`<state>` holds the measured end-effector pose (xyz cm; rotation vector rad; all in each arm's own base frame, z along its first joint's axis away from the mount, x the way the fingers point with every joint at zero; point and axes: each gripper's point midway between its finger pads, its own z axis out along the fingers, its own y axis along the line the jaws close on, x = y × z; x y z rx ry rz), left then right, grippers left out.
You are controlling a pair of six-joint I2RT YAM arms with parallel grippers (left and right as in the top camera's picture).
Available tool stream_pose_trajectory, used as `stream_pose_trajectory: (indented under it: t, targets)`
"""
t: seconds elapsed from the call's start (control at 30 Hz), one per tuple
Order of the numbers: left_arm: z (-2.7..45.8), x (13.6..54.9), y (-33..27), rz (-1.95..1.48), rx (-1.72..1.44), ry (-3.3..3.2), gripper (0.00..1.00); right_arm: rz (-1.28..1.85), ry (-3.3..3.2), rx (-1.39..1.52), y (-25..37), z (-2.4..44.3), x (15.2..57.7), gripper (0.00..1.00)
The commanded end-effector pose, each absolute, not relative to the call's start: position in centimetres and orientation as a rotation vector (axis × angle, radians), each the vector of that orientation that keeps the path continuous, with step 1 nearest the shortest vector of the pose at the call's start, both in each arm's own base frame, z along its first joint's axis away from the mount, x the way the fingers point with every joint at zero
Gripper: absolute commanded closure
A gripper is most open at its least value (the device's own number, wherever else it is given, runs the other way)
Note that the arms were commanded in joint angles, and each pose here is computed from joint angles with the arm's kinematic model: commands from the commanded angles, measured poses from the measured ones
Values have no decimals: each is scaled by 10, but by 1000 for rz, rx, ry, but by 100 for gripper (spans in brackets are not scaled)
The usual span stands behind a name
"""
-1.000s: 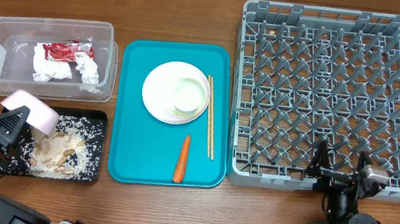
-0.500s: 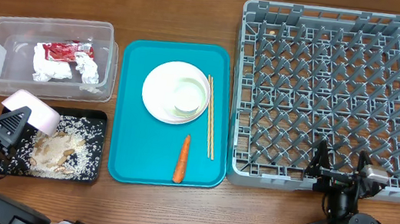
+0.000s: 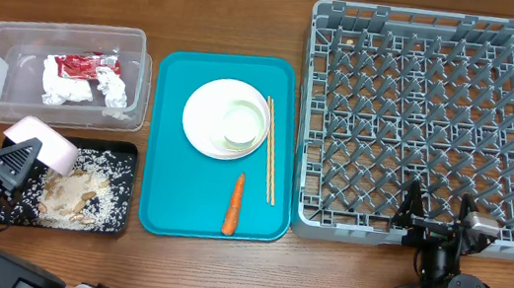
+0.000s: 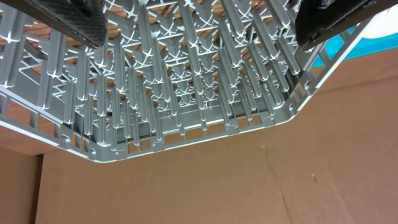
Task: Sort waste into correct bins and load items into the dishwasher
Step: 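Tilt the bowl with the left gripper to dump rice onto the black tray, then carry the emptied pink bowl back and set it on the teal tray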
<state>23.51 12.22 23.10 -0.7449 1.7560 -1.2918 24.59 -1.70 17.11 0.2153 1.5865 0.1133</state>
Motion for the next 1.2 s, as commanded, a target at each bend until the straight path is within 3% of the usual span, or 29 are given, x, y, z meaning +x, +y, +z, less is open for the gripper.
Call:
stream_pose_trajectory:
  t: [0.0, 0.5, 0.87, 1.17]
  targets:
    - [236, 235, 118, -1234, -664, 1757, 96, 113, 1582, 210, -17, 170, 246, 0]
    - [229, 237, 123, -1249, -709, 1786, 96, 113, 1582, 210, -17, 170, 246, 0]
    - [182, 276, 129, -1241, -918, 2019, 96, 113, 1582, 210, -17, 170, 246, 0]
    - [179, 298, 90, -1091, -777, 2314, 96, 113, 1582, 210, -17, 170, 246, 0]
